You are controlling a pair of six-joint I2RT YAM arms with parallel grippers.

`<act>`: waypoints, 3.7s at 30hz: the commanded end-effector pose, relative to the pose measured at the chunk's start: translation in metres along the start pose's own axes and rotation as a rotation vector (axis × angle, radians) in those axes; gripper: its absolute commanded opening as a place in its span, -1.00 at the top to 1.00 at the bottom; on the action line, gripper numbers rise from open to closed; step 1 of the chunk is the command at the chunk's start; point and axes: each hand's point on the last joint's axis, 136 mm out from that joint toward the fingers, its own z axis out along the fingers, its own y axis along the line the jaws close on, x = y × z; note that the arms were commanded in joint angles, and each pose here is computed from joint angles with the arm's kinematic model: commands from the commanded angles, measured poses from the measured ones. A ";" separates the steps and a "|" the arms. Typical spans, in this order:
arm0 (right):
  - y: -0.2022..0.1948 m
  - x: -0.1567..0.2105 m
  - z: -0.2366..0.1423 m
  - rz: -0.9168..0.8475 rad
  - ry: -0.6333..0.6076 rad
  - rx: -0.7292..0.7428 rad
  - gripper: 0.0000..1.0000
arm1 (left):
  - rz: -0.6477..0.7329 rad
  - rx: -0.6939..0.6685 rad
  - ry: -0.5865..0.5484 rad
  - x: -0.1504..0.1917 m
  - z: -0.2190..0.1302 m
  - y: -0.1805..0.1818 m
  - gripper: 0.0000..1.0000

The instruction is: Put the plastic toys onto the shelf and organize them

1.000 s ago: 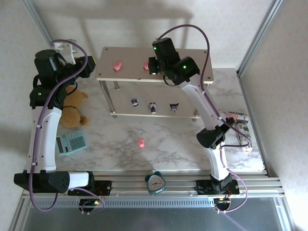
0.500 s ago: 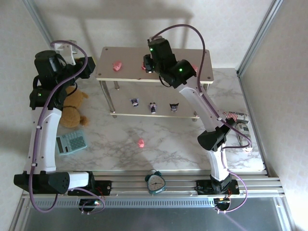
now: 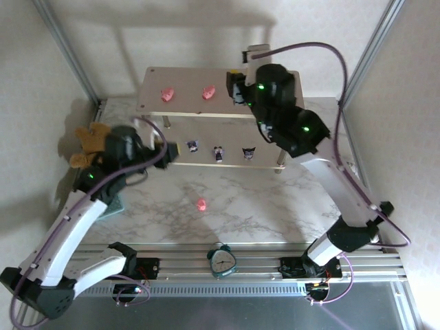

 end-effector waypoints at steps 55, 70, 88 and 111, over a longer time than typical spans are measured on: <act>-0.065 0.067 -0.076 0.001 0.074 0.030 -0.92 | -0.062 -0.450 0.530 0.238 0.132 0.056 0.27; -0.076 0.068 -0.066 -0.008 0.087 0.077 -0.92 | -0.002 -0.357 0.374 0.118 0.091 0.007 0.67; -0.077 0.058 -0.063 -0.014 0.079 0.095 -0.91 | 0.191 -0.306 -0.067 -0.154 0.012 -0.041 0.61; -0.076 0.053 -0.059 -0.027 0.063 0.097 -0.92 | 0.149 -0.246 -0.001 -0.166 0.058 -0.009 0.60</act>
